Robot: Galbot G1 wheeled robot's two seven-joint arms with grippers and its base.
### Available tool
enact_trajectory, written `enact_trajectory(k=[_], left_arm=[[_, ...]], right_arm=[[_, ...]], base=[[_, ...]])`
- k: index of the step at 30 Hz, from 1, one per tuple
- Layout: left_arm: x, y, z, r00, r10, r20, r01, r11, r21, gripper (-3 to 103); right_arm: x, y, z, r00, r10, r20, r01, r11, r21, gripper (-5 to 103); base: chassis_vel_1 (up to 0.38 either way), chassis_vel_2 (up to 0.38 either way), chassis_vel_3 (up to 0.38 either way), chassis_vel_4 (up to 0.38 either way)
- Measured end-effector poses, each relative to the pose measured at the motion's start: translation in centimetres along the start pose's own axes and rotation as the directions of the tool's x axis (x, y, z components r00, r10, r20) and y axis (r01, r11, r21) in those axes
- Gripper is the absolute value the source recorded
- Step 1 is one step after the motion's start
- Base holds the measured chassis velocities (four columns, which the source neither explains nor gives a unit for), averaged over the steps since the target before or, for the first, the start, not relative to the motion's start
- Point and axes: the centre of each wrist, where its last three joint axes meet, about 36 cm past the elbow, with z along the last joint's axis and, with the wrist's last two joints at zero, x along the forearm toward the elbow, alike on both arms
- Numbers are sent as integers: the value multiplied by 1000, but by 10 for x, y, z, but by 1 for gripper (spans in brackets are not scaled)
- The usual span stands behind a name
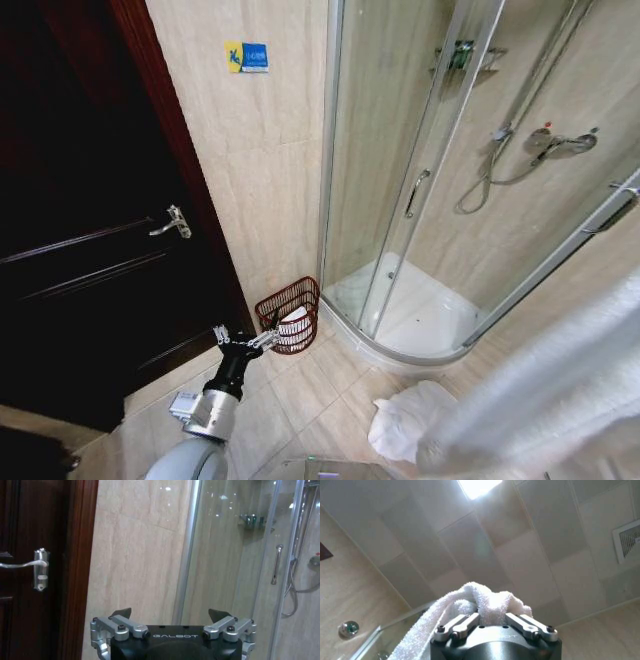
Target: Discard the used towel into the hamper.
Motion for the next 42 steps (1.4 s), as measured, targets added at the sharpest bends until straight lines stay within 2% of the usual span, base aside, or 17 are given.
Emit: enact_trajectory(k=[28, 42], left_arm=[[0, 0, 0, 1000, 0, 0, 0, 1000, 0, 100], [0, 0, 0, 1000, 0, 0, 0, 1000, 0, 100]], right_arm=[[-7, 6, 0, 999, -24, 37, 25, 999, -36, 8], [-10, 29, 25, 998, -66, -13, 64, 992, -112, 8]], base=[[91, 85, 85, 90], [102, 103, 101, 99]])
